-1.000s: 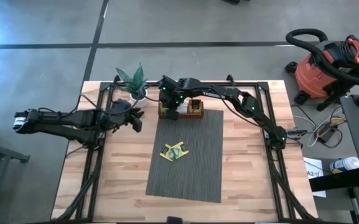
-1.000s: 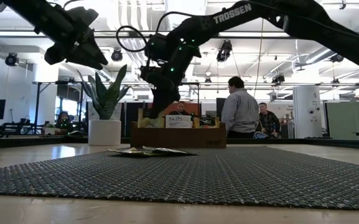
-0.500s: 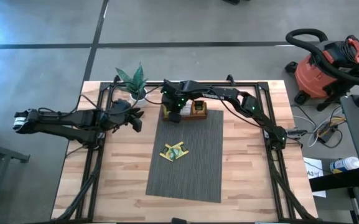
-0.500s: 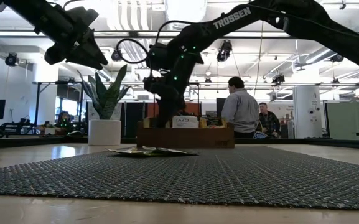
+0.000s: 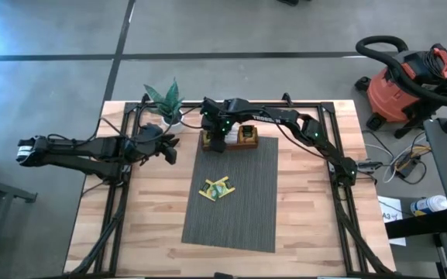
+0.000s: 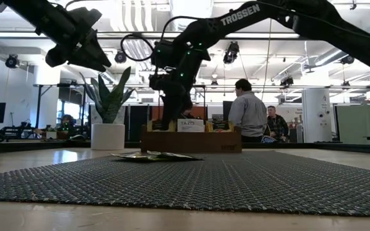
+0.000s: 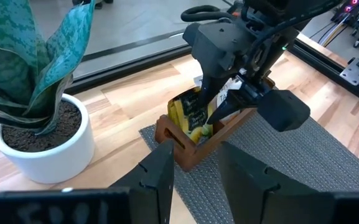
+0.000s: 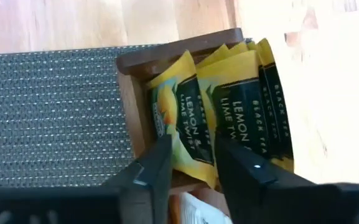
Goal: Pick & Place Tea
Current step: Put the top yellow tea bag into the left compartment of the wooden organizer, then put the right yellow tea bag into the left compartment of the wooden organizer
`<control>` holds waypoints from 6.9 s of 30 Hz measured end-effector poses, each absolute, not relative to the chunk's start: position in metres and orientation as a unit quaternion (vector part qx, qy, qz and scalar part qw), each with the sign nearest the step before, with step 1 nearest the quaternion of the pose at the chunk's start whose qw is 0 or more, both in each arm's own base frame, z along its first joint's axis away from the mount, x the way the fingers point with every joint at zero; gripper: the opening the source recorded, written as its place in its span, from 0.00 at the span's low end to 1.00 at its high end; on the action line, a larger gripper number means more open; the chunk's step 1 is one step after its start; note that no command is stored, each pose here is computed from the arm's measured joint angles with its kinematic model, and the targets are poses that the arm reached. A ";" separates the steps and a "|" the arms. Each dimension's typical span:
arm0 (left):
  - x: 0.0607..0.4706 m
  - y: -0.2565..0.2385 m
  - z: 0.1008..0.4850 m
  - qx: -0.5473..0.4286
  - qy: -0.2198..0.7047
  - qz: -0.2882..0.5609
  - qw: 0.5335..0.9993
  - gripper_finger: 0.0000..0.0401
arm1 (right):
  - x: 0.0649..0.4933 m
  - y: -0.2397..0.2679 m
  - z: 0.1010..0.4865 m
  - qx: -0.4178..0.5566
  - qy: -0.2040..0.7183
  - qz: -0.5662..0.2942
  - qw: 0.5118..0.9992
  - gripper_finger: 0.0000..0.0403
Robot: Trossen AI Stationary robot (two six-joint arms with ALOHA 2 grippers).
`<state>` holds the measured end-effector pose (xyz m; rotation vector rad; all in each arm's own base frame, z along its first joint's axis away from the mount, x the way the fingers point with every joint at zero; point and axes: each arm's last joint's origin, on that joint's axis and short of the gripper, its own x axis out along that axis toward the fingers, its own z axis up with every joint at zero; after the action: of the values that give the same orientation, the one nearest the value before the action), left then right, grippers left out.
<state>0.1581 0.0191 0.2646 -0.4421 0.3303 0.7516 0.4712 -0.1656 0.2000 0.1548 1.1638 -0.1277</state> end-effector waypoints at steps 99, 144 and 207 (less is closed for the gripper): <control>0.221 -0.073 0.201 -0.207 0.331 0.124 0.912 0.30 | 0.412 0.031 0.209 0.137 0.589 -0.059 0.794 0.32; 0.297 -0.046 0.139 0.037 0.346 0.072 0.935 0.30 | 0.388 0.081 0.145 0.117 0.503 -0.153 0.843 0.24; 0.306 -0.046 0.112 -0.041 0.348 0.066 0.934 0.30 | 0.351 -0.016 0.113 0.571 0.366 -0.135 0.722 0.40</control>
<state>0.3058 -0.0459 0.1124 -0.0846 0.7121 0.1356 0.3510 -0.0156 0.1127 1.2612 0.8078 -0.2989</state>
